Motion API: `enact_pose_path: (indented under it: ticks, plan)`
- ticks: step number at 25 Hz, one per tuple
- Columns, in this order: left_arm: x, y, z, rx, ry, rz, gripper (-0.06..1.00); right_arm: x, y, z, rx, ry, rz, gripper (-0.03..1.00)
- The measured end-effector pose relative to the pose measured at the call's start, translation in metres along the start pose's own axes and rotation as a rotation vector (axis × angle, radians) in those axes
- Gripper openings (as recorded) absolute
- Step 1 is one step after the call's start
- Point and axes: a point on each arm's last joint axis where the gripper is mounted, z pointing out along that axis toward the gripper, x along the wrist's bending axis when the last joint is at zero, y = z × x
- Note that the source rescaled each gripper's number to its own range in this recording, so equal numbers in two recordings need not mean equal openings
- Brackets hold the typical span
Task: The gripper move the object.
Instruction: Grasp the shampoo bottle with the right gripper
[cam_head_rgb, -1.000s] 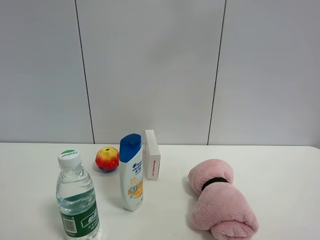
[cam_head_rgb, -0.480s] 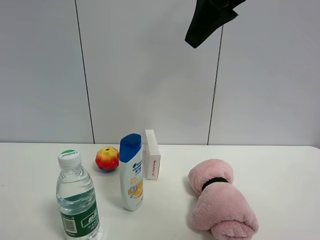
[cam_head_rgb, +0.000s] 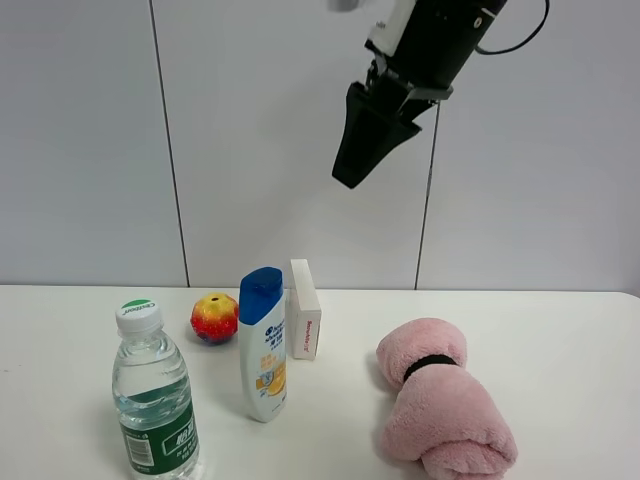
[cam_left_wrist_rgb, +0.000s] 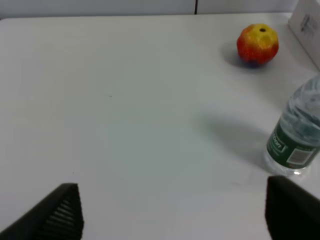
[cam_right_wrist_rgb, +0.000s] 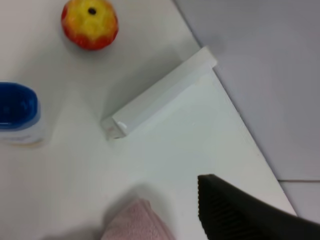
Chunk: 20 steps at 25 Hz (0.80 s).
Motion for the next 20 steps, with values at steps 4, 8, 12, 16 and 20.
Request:
enact_pose_path:
  ticks: [4,8,12,16,20]
  plan:
    - [0.0,0.0,0.0,0.0,0.0,0.0,1.0,0.0,0.001,0.0,-0.017,0.01,-0.065,0.98]
    - [0.0,0.0,0.0,0.0,0.0,0.0,1.0,-0.013,-0.01,0.001,0.003,0.011,-0.089,0.89]
    - [0.0,0.0,0.0,0.0,0.0,0.0,1.0,-0.024,-0.02,0.014,0.005,0.083,-0.088,0.78]
    - [0.0,0.0,0.0,0.0,0.0,0.0,1.0,-0.035,-0.027,0.038,-0.058,0.18,-0.131,0.76]
    - [0.0,0.0,0.0,0.0,0.0,0.0,1.0,-0.043,-0.036,0.062,-0.158,0.287,-0.291,0.76]
